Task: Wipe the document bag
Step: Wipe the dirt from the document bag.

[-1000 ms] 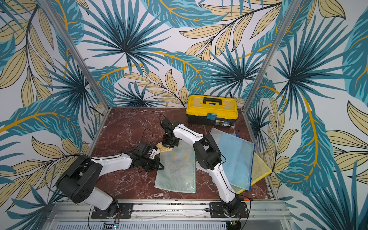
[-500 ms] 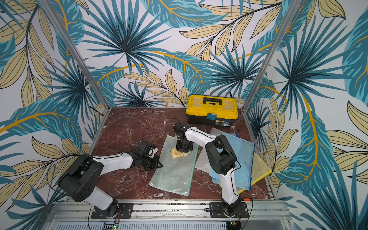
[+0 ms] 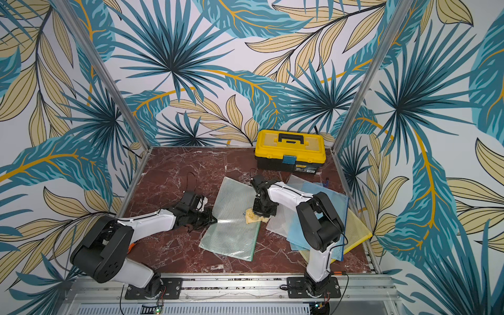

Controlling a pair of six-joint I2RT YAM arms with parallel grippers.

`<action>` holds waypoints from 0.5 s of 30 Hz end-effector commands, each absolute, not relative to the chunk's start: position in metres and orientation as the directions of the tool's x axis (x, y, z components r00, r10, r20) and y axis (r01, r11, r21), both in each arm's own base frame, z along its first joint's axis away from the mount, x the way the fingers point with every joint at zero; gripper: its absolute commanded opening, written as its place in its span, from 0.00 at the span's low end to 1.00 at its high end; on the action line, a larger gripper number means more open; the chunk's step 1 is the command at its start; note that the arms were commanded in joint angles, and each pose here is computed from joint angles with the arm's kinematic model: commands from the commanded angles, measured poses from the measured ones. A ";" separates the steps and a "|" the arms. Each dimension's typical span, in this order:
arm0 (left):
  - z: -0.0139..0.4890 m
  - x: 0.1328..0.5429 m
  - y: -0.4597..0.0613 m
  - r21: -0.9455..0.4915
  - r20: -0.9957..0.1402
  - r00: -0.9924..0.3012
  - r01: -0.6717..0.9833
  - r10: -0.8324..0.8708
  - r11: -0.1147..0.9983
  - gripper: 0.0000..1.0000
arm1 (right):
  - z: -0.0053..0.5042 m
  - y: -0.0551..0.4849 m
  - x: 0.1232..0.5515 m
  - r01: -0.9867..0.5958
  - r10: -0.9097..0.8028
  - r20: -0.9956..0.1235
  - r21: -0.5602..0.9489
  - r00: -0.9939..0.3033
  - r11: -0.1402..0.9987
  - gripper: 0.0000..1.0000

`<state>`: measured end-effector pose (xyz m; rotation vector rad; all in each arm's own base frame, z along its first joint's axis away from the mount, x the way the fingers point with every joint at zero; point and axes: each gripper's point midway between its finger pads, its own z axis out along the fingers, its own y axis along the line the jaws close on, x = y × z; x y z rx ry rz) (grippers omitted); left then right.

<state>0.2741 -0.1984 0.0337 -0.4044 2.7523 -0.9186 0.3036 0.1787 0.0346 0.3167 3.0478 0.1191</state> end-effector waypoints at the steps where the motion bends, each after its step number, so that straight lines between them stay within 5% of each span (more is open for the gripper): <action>1: 0.033 0.284 -0.190 -0.584 -0.133 -0.919 -0.230 -0.371 0.778 0.00 | 0.042 0.212 0.289 0.111 0.115 -0.071 0.066 -0.991 0.992 0.00; 8: 0.033 0.297 -0.194 -0.575 -0.139 -0.909 -0.248 -0.392 0.780 0.00 | 0.030 0.343 0.257 -0.056 -0.052 -0.027 0.210 -0.998 0.976 0.00; 15: 0.025 0.293 -0.190 -0.559 -0.132 -0.913 -0.253 -0.387 0.789 0.00 | 0.006 0.287 0.235 0.011 0.008 0.026 0.119 -1.000 0.993 0.00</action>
